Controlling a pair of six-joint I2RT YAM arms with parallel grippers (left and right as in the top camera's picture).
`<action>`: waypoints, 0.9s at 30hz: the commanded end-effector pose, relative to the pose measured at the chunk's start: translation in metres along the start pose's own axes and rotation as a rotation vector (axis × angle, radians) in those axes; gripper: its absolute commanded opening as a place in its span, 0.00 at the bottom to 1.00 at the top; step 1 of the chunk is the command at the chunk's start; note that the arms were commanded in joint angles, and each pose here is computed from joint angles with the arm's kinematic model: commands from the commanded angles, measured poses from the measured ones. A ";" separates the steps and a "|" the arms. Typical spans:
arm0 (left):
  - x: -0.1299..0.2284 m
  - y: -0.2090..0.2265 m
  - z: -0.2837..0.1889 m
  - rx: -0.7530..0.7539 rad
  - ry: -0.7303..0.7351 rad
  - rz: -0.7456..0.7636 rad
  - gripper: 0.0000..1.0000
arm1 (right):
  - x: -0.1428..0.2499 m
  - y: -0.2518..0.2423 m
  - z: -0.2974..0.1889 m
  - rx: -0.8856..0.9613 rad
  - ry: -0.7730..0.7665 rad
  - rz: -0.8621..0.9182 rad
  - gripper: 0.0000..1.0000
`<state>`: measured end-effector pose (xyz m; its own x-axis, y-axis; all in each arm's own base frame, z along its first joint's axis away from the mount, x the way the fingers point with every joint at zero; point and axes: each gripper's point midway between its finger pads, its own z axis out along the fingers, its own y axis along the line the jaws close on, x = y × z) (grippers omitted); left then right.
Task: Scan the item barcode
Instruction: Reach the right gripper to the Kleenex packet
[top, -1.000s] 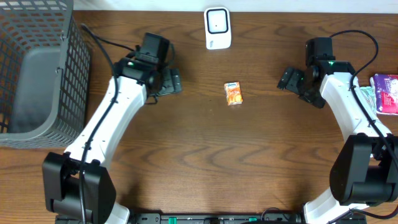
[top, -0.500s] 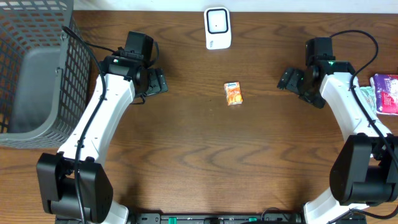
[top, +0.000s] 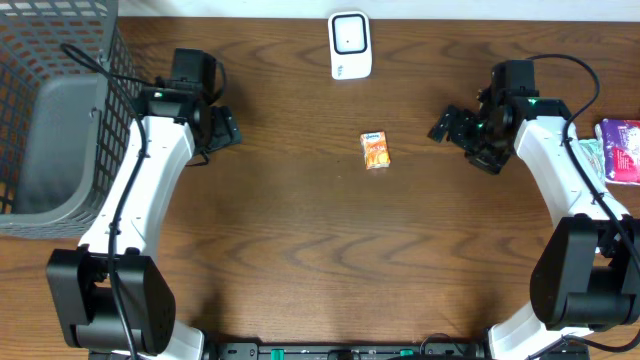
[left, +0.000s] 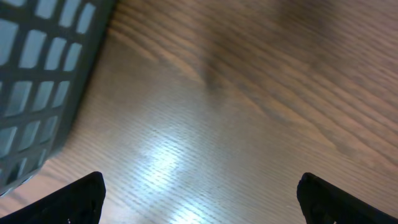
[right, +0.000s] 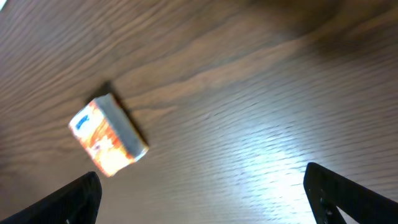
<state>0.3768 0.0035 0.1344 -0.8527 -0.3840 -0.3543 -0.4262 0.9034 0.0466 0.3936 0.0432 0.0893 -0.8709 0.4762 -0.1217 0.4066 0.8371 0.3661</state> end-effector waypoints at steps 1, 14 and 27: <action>-0.004 0.004 0.000 -0.016 -0.009 -0.019 0.98 | 0.007 0.015 0.001 -0.060 0.043 0.001 0.99; -0.004 0.004 0.000 -0.016 -0.009 -0.019 0.98 | 0.013 0.035 0.004 -0.118 0.044 -0.130 0.99; -0.004 0.004 0.000 -0.016 -0.009 -0.019 0.98 | 0.034 0.055 0.025 0.020 -0.016 -0.339 0.99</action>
<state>0.3768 0.0050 0.1344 -0.8513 -0.3869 -0.3543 -0.4294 0.9019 0.0468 0.3898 0.1154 0.0891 -0.9566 0.1854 -0.2250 0.1039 0.9379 0.3310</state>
